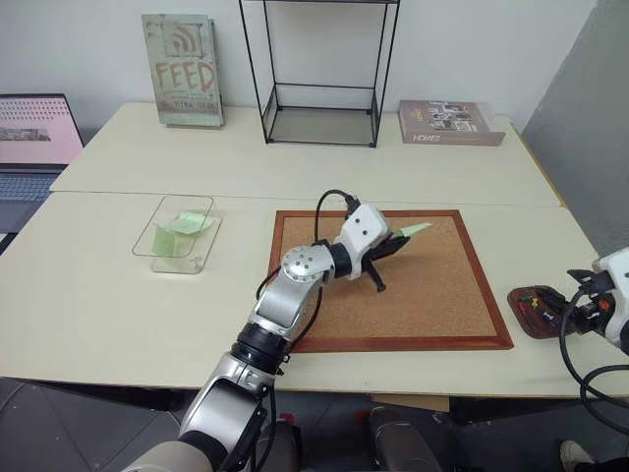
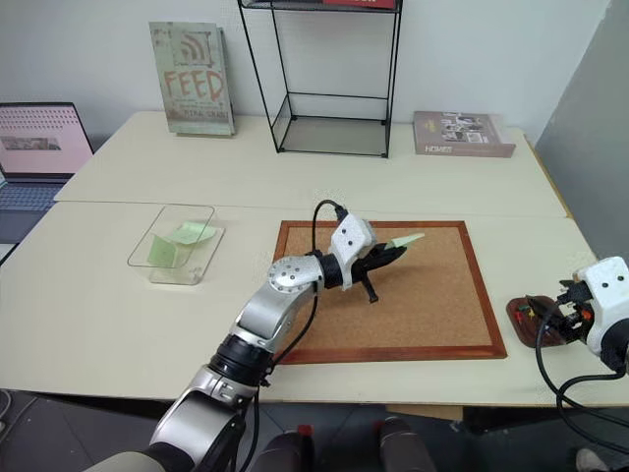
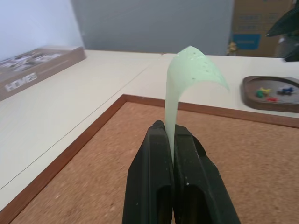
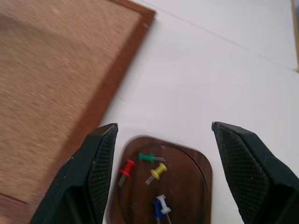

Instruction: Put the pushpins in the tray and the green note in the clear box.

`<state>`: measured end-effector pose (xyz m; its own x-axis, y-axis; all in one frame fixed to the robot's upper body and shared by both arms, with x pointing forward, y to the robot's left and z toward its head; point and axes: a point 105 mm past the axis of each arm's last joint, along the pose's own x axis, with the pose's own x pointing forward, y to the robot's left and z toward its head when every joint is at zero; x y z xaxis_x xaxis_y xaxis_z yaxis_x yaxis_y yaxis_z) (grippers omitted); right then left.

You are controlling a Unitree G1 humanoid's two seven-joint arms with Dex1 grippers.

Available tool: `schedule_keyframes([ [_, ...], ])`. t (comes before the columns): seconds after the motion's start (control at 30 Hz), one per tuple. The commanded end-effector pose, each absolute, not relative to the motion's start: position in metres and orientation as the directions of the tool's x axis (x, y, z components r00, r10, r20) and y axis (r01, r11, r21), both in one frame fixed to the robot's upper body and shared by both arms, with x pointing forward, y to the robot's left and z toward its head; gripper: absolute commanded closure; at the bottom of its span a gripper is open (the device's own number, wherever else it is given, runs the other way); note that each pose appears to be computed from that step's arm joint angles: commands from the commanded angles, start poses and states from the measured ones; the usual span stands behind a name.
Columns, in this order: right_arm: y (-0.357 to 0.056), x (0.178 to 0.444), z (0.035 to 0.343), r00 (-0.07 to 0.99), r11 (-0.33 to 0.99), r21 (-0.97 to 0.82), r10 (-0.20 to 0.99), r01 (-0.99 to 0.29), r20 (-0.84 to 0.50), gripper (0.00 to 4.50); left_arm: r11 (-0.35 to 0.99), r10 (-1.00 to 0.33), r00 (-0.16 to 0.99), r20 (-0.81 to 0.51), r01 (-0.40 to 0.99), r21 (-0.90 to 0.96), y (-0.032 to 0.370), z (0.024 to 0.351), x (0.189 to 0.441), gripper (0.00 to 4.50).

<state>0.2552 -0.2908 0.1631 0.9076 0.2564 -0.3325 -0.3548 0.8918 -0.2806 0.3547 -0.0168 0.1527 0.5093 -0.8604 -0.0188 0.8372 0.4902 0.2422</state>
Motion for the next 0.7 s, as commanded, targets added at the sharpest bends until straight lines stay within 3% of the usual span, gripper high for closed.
schedule_keyframes([
  [0.03, -0.246, 0.257, 0.204, 0.867, 0.807, -0.316, 0.453, -0.498, -0.210, 1.09, 0.673, -0.736, 0.666, 0.121, 0.699, 0.240, 0.012, 0.196, 0.370, 4.50],
  [0.17, -0.202, 0.265, 0.218, 0.764, 0.712, -0.286, 0.627, -0.641, -0.152, 1.09, 0.861, -0.498, 0.851, 0.164, 0.463, 0.211, 0.068, 0.211, 0.386, 4.50],
  [0.33, -0.147, 0.280, 0.223, 0.596, 0.549, -0.270, 0.790, -0.791, -0.141, 1.09, 0.954, -0.228, 0.960, 0.164, 0.187, 0.235, 0.142, 0.220, 0.388, 4.50],
  [0.7, -0.081, 0.305, 0.210, 0.400, 0.352, -0.253, 0.901, -0.901, -0.168, 1.09, 0.964, 0.154, 0.988, 0.014, -0.154, 0.216, 0.255, 0.191, 0.366, 4.50],
])
